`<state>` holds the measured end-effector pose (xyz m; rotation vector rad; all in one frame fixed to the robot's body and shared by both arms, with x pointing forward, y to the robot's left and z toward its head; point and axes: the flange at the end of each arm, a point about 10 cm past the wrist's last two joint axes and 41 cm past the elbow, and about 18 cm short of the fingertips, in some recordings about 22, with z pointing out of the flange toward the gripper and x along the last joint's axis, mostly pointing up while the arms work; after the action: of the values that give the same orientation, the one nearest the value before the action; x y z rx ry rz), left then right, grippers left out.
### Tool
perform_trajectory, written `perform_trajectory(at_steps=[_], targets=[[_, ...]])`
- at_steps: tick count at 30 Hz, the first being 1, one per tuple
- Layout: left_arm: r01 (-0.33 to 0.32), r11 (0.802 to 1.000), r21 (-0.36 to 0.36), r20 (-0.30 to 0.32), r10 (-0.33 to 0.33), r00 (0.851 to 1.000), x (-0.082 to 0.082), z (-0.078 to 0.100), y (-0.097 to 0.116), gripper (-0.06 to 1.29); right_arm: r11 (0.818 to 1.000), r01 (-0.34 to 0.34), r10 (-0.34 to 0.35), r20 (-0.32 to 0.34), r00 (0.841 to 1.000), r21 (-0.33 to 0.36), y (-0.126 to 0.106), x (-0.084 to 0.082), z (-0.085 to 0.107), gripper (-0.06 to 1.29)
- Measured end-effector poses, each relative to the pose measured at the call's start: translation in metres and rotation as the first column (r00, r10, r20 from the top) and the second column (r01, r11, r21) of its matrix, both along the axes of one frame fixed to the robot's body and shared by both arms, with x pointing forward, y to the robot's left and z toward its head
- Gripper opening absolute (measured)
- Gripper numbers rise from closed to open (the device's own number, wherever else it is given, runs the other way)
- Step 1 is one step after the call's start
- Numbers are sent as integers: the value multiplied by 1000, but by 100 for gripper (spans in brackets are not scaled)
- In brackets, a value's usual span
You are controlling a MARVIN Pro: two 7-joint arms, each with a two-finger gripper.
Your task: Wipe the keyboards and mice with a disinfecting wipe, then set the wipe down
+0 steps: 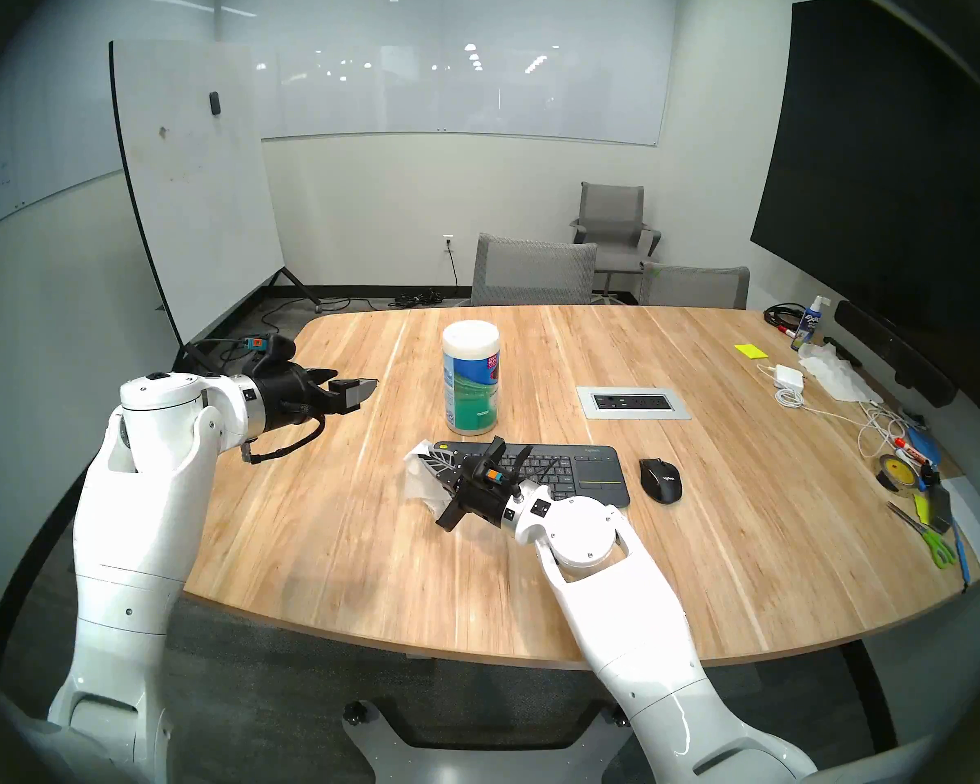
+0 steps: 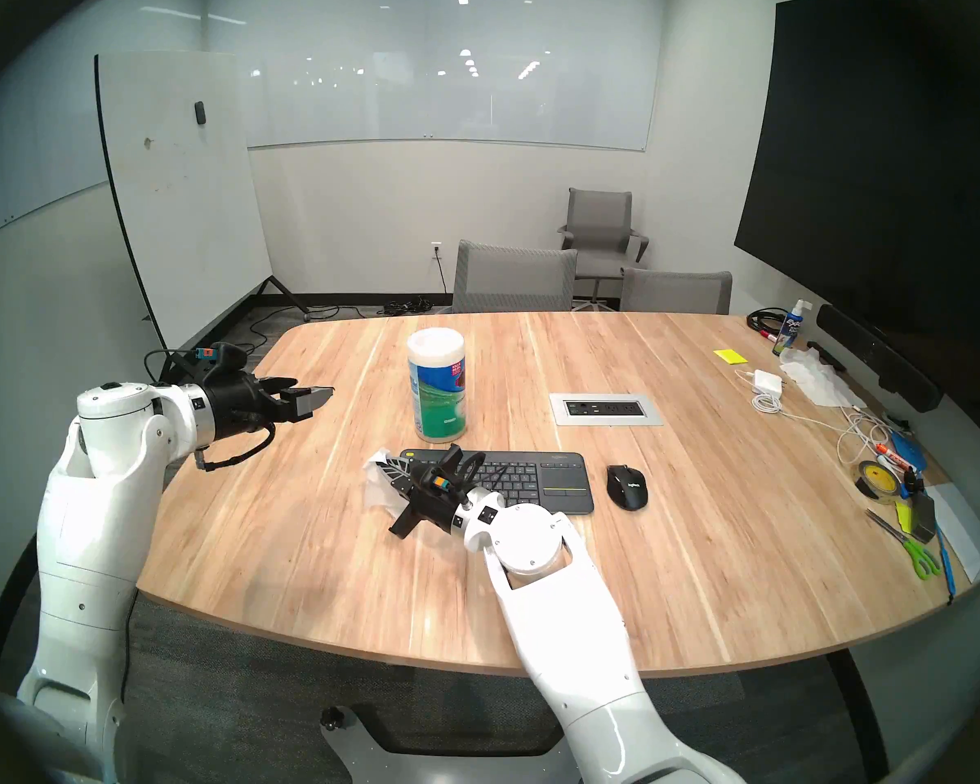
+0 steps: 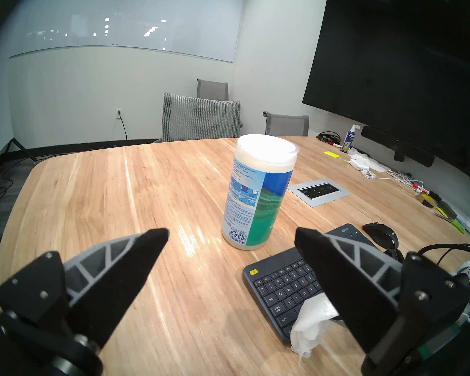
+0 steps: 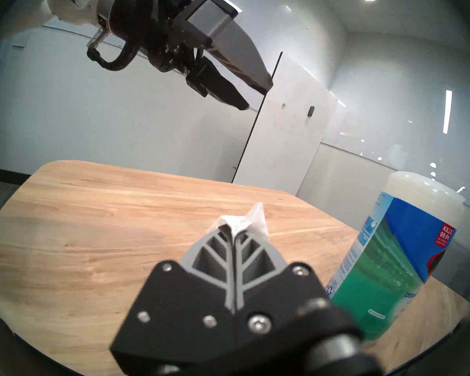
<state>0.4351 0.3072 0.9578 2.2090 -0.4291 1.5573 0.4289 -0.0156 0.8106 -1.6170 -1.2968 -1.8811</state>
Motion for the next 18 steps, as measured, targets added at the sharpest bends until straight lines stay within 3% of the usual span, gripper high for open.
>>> perform_trajectory(at_steps=[18], targets=[[0,1000,0,0,0,1000,0,0,0,127,987,113,-114,3,993,-111,10,21,-15,-3]])
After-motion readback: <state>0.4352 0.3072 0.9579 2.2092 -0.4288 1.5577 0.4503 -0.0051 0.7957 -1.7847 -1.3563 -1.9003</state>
